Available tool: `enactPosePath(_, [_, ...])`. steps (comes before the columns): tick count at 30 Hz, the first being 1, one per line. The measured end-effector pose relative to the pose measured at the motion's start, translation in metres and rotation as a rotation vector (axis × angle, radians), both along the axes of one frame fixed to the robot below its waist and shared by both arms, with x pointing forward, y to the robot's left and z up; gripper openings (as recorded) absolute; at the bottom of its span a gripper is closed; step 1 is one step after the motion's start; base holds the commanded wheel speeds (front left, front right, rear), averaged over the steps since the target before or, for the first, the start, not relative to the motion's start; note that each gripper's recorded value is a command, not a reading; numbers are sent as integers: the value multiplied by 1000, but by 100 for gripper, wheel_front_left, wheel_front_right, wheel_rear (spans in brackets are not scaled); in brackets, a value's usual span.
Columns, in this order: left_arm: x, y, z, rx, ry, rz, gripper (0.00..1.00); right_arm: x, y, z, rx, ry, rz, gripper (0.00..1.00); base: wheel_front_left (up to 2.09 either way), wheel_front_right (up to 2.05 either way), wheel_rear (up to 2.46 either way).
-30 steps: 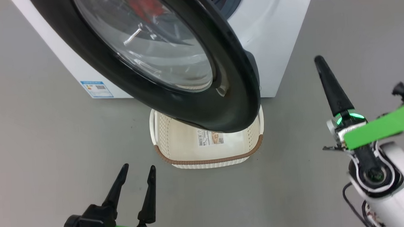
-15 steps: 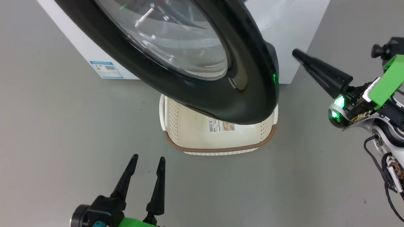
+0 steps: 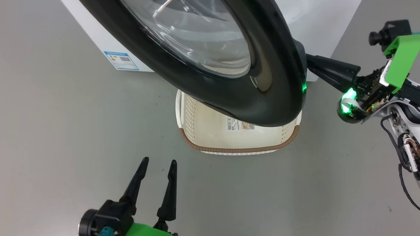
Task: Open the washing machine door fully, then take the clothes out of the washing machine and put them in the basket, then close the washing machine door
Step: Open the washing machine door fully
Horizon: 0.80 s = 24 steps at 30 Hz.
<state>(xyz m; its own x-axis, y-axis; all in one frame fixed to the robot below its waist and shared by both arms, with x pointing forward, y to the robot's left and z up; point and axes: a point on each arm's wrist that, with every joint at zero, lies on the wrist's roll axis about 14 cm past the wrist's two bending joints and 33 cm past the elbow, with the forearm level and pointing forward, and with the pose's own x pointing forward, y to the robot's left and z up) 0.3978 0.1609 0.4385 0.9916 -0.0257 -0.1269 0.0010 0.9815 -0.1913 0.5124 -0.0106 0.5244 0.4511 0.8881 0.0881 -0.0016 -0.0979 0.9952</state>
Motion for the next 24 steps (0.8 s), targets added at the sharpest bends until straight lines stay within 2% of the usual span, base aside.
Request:
enactPosePath(10, [-2, 0, 4, -5, -9, 2, 100, -11, 22, 13, 29, -28, 115, 0, 0, 0, 0])
enactPosePath(18, [-6, 3, 14, -2, -34, 15, 100, -30, 44, 34, 48, -87, 203, 0, 0, 0, 0])
enactPosePath(24, [-11, 8, 22, 1, -53, 30, 100, -52, 58, 33, 50, -86, 264, 0, 0, 0, 0])
